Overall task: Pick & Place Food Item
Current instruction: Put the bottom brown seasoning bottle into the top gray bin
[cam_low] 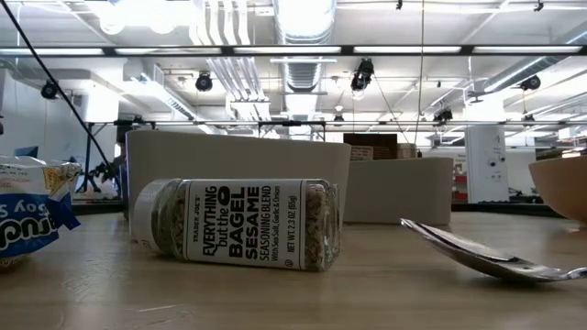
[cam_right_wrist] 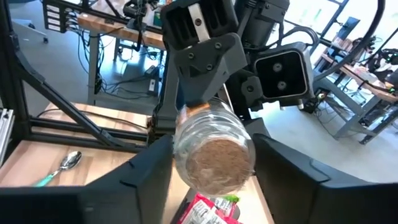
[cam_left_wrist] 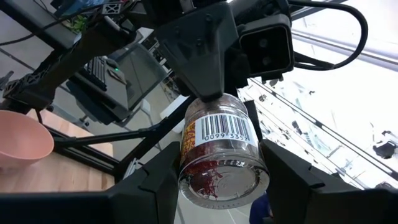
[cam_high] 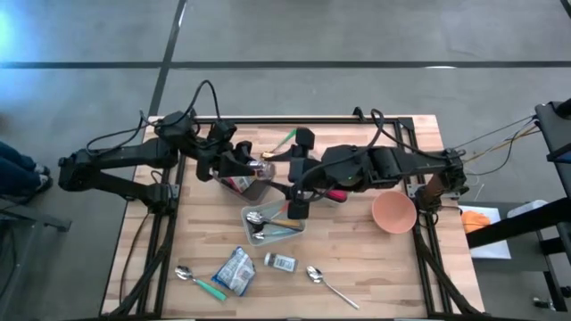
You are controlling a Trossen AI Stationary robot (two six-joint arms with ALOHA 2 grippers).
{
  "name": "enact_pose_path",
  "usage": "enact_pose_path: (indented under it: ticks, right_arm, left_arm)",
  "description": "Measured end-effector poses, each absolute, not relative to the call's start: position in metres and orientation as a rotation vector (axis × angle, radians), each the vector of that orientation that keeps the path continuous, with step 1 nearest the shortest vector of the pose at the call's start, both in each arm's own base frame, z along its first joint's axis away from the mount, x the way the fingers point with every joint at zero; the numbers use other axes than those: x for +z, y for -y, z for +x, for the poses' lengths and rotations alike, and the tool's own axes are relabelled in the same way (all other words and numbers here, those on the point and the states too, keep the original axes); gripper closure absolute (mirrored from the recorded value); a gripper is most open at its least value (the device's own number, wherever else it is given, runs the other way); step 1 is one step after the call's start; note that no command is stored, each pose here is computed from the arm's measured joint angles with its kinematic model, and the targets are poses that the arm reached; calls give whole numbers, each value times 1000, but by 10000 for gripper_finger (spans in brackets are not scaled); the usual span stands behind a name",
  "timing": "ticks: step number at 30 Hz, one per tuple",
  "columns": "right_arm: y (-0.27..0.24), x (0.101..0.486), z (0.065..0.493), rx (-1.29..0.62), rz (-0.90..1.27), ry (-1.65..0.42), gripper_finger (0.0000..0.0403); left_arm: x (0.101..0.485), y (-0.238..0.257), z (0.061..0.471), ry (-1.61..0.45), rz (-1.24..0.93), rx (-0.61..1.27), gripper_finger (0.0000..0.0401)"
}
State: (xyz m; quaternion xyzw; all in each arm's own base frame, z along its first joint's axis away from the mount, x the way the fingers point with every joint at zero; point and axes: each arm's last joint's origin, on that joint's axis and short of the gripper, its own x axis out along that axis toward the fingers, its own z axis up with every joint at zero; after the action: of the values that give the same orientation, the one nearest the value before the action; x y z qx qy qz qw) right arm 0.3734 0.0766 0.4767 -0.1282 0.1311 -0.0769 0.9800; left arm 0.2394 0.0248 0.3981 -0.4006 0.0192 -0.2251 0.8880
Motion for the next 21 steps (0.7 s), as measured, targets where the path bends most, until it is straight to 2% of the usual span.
enact_pose_path:
  ticks: [4,9,15,21]
  right_arm:
    - [-76,477,373,-155,-257,-263,233]
    - [-75,477,374,-131,-250,-258,235]
    - [-77,470,384,-129,-242,-255,187]
    - [-78,465,391,-125,-253,-265,224]
  left_arm:
    - [398,-25,239,-39,-832,-470,224]
    - [399,-25,239,-31,-829,-473,224]
    - [400,-25,239,-23,-831,-481,224]
    - [400,-24,239,-28,-831,-486,224]
